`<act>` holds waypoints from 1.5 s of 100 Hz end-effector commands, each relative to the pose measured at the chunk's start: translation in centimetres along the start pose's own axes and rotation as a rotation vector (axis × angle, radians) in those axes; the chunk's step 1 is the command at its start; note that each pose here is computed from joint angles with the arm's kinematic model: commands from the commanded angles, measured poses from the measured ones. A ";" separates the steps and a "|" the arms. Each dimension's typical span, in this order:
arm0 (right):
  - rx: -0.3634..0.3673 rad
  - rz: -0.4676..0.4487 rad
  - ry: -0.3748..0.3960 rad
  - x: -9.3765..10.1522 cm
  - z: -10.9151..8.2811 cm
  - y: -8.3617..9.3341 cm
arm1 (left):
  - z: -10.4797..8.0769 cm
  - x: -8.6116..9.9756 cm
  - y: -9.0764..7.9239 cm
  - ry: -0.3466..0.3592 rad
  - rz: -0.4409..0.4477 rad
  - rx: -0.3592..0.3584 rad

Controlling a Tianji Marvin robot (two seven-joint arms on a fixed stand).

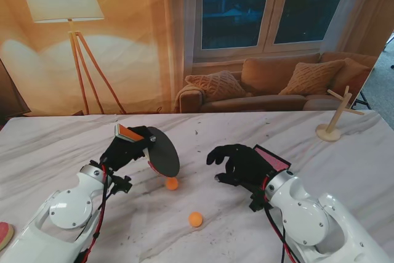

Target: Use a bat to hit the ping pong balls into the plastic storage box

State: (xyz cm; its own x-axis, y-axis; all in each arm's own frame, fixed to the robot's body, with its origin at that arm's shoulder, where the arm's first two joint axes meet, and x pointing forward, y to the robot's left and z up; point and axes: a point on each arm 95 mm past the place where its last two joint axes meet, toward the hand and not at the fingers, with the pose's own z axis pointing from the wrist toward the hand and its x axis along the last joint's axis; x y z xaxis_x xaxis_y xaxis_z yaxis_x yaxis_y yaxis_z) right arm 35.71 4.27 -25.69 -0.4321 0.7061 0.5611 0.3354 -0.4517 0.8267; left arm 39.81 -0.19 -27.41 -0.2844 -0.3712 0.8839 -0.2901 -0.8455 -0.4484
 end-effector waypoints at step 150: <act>0.387 0.004 0.079 -1.2 0.9 -9.9 | -2.1 -0.3 -0.8 0.006 0.026 0.089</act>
State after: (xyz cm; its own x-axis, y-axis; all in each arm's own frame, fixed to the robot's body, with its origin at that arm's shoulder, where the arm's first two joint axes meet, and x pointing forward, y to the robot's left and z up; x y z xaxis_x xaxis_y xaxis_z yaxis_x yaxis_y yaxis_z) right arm 33.72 8.00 -34.12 -0.5139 0.6370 0.5746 0.6106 -0.1989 0.7665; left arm 38.41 1.68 -27.75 -0.2877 -0.3976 0.8713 -0.1936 -0.8668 -0.4595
